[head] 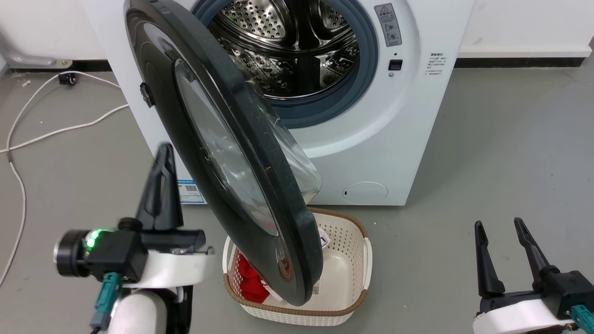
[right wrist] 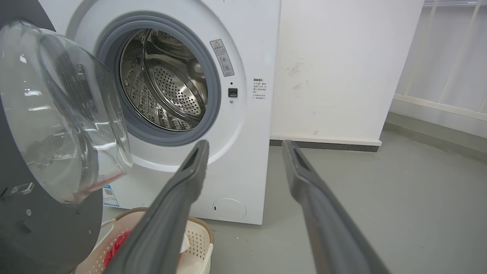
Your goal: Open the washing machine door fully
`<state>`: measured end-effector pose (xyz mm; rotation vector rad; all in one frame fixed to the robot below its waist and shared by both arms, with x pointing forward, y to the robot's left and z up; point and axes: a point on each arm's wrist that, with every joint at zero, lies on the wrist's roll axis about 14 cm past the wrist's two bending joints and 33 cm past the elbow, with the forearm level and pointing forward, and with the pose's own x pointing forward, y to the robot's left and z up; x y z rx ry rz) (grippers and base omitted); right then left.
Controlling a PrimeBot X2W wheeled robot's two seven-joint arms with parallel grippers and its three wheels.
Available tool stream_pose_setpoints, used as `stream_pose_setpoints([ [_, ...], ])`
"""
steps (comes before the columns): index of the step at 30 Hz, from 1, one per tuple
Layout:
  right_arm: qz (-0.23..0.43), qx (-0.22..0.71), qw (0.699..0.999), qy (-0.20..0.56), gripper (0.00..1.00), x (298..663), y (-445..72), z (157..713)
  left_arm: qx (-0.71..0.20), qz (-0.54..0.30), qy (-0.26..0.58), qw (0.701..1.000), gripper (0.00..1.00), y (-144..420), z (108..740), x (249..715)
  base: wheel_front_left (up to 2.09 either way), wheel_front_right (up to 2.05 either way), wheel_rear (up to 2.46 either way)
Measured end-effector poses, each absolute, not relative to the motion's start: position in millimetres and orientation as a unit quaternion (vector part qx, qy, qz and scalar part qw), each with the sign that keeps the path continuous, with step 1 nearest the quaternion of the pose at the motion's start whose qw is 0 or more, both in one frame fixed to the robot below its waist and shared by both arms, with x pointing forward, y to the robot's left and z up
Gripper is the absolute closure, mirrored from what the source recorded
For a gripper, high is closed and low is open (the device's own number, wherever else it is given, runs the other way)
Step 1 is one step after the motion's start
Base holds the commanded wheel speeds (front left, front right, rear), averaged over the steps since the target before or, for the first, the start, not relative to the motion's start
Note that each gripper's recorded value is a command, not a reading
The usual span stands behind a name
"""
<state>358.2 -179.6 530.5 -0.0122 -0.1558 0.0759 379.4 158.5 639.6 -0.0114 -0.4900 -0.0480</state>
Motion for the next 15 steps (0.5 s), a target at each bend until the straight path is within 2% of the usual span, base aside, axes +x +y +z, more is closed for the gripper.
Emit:
stream_pose_setpoints([
  [9,0.038,-0.005,0.996,-0.079,0.00,358,-180,531,-0.010,-0.061,-0.388,0.920,1.00,134,730,345,0.00,0.00,0.00],
  [15,0.035,-0.003,0.996,-0.078,0.00,357,-181,530,-0.025,-0.132,-0.425,0.895,1.00,97,751,324,0.00,0.00,0.00],
])
